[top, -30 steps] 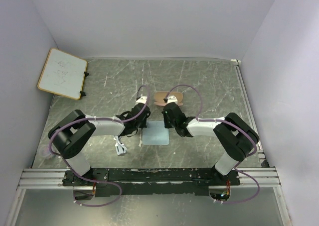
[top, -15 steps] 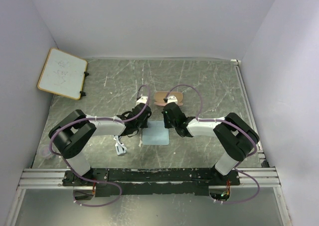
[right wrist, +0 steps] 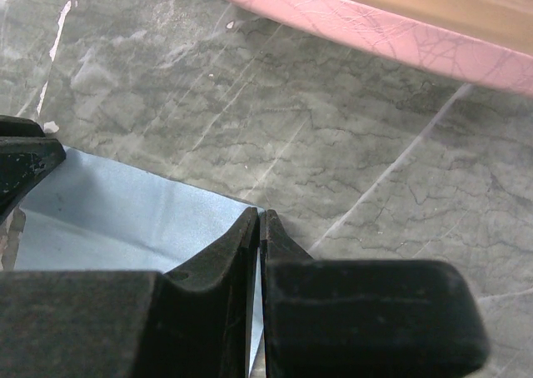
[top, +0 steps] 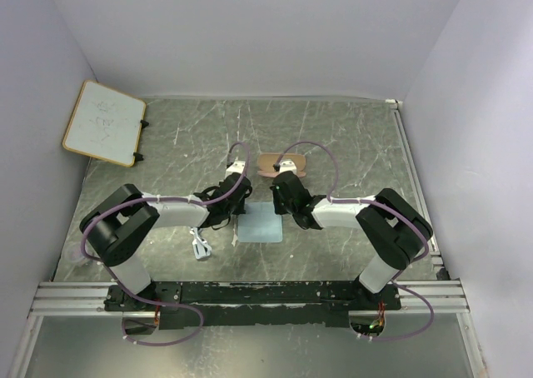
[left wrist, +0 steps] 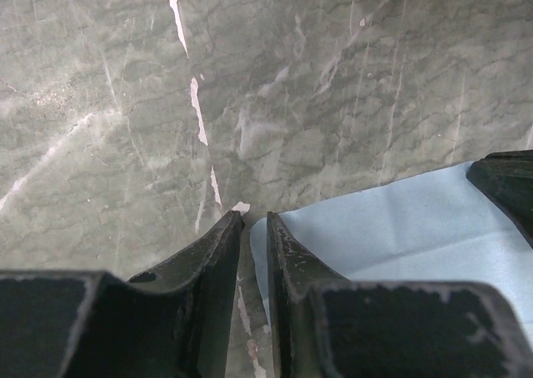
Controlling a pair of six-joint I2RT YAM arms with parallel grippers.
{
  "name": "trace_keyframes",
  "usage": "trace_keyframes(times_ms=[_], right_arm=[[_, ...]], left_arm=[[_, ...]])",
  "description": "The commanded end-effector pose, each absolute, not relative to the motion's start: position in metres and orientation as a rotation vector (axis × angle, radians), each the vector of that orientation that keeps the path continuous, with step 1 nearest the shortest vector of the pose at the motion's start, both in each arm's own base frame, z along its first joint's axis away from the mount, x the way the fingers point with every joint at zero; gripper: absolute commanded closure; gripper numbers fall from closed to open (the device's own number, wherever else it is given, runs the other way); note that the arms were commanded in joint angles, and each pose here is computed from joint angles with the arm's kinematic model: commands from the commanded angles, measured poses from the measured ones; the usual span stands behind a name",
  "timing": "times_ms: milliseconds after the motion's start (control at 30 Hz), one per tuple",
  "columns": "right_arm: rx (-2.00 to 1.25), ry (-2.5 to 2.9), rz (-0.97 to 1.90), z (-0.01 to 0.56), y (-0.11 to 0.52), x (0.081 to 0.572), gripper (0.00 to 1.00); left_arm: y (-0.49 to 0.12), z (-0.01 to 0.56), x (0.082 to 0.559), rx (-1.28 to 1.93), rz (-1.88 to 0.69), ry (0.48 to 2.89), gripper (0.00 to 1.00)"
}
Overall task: Organize the sunglasses
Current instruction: Fold the glasses cleaning cloth at the center of the board.
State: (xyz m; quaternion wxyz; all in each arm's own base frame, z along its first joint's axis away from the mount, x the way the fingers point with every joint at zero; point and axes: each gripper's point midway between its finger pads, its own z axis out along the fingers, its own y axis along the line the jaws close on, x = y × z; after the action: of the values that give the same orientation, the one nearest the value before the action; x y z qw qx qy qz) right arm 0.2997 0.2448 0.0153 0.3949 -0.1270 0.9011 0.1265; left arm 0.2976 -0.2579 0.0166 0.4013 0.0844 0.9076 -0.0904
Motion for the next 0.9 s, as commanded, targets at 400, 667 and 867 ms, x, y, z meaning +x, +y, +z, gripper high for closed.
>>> trace_keyframes(times_ms=[400,667,867], right_arm=[[-0.312,2.309,0.311,0.006,0.241,0.296,0.95],[-0.307,2.311,0.306,0.006,0.239,0.296,0.96],[-0.311,2.310,0.310,0.006,0.240,0.296,0.96]], left_arm=[[-0.238,-0.007,0.271,0.244,-0.147,2.408,0.66],[-0.235,-0.003,0.269,0.233,-0.142,2.414,0.65],[-0.239,-0.012,0.271,0.241,-0.141,2.425,0.66]])
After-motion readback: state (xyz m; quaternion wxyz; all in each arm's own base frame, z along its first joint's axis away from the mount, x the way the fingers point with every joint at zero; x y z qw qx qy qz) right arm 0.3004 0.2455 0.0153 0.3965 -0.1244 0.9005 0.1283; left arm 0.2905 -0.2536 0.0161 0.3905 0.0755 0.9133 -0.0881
